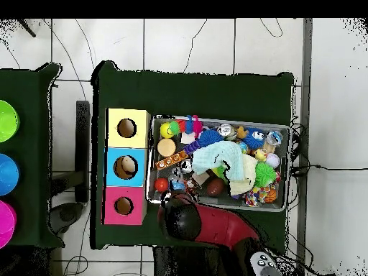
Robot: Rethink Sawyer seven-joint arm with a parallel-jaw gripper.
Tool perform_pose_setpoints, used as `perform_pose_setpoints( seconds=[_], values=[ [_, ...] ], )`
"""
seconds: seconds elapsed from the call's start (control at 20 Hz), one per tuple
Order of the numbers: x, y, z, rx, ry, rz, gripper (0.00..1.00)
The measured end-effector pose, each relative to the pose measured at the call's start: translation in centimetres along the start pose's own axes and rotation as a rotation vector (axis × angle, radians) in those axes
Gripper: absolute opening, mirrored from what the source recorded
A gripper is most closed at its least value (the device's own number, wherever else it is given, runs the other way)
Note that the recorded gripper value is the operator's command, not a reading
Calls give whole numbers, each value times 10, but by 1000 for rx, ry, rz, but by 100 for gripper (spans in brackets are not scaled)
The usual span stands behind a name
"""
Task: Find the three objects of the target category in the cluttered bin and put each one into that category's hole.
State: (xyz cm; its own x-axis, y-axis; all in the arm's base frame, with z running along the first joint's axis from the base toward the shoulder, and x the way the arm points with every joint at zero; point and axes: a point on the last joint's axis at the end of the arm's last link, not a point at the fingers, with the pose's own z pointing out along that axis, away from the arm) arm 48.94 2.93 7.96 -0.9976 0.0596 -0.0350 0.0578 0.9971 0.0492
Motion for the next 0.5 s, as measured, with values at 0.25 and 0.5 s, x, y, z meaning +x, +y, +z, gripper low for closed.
perform_pose_setpoints(
  seconds=[0.25,0.5],
  values=[
    [-14,7,-30,-4,-29,47,0],
    [-22,26,-49,-24,-54,112,0]
  ],
)
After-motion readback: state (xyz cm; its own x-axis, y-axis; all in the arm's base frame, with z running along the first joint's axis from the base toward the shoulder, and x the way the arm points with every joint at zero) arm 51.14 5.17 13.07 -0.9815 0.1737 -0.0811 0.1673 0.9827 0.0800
